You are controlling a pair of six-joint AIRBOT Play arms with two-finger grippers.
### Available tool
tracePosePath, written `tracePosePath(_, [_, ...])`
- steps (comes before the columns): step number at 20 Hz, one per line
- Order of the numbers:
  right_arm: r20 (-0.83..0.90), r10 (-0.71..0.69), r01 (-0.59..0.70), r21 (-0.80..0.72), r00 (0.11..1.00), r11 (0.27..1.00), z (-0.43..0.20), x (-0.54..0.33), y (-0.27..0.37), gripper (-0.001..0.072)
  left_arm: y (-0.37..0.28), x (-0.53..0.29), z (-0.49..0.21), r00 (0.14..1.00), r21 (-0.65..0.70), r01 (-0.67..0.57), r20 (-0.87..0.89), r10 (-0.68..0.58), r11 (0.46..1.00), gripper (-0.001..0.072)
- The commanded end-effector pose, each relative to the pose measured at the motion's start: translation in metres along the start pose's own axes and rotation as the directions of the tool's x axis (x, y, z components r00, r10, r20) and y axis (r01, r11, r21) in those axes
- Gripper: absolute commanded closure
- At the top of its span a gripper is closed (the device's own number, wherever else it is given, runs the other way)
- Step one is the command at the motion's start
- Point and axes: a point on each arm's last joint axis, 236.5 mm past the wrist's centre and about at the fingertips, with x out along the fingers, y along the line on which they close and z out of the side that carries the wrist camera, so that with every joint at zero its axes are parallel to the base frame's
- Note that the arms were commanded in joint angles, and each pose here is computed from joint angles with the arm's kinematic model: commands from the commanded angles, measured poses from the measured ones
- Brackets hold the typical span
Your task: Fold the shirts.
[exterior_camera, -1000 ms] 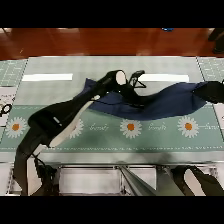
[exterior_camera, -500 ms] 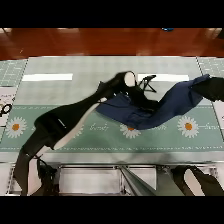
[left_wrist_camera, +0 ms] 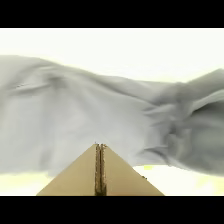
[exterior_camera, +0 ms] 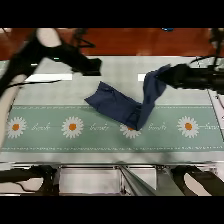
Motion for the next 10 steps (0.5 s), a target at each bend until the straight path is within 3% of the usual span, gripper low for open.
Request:
tracePosePath(1, [-0.088,0.033,-0.033,-0.001,0.996,0.999,-0.012,0.083,0.010,0.0690,0.071,-0.083,-0.024,0.972,-0.123,-0.133,0.177,0.154,0.983,0.0677])
tracePosePath(6, [-0.217,0.074,-0.073,0.013,0.973,0.997,-0.019,0.175,0.015,0.0690,0.126,-0.124,-0.099,0.930,-0.294,-0.210,0.235,0.284,0.932,0.0677])
tracePosePath(10, [-0.265,0.102,-0.093,0.048,0.959,0.995,-0.025,0.229,0.014,0.0690,0.133,-0.115,-0.131,0.933,-0.329,-0.215,0.208,0.293,0.920,0.0677])
